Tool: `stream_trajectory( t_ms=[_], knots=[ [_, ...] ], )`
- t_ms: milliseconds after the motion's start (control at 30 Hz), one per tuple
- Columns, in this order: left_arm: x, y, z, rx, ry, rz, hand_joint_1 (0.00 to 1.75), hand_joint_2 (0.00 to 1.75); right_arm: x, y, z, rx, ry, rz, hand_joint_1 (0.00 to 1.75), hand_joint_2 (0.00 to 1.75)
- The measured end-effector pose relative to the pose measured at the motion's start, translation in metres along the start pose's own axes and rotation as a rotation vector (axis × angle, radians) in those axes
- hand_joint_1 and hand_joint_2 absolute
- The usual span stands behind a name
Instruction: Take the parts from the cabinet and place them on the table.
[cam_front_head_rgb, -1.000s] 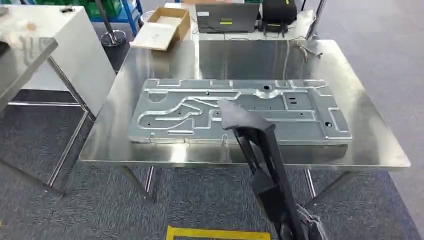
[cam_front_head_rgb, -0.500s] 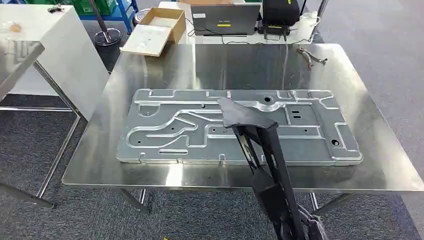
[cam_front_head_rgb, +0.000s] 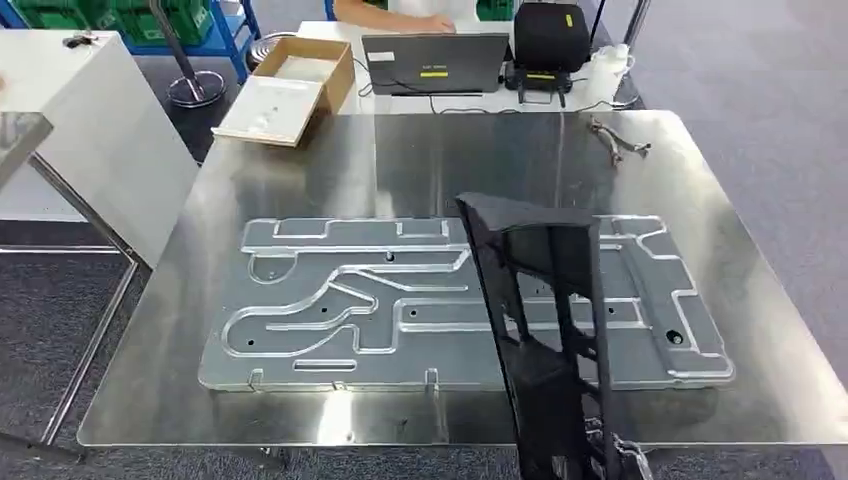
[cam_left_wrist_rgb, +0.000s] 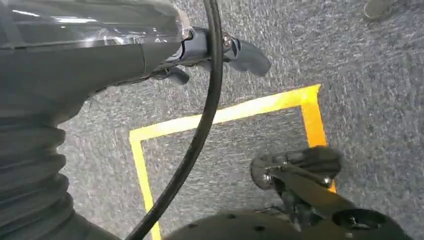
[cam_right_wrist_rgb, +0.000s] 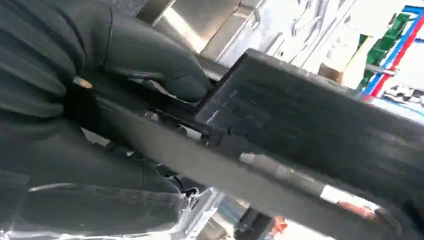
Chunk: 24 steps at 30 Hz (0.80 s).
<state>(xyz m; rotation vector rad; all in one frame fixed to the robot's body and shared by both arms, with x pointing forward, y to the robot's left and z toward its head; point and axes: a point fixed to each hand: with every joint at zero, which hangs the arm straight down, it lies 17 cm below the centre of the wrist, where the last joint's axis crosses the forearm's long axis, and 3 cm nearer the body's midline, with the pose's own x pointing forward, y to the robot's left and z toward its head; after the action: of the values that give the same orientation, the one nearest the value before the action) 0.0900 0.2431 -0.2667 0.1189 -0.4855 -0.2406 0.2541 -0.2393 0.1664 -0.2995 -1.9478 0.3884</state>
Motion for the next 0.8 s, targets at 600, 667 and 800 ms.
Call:
stream_trajectory(
  t_ms=[600,667,800],
  knots=[
    [0.012,-0.003,-0.003,-0.004,-0.017,0.005,0.00,1.75,-0.001,0.001,0.001,0.000,0.004,-0.003,1.75,1.75],
    [0.014,-0.002,-0.004,-0.002,-0.020,0.005,0.00,1.75,0.000,0.001,0.000,0.000,0.001,-0.004,1.75,1.75],
    [0.012,-0.003,-0.003,-0.003,-0.017,0.004,0.00,1.75,0.000,0.002,0.000,0.002,0.001,-0.006,1.75,1.75]
  ],
)
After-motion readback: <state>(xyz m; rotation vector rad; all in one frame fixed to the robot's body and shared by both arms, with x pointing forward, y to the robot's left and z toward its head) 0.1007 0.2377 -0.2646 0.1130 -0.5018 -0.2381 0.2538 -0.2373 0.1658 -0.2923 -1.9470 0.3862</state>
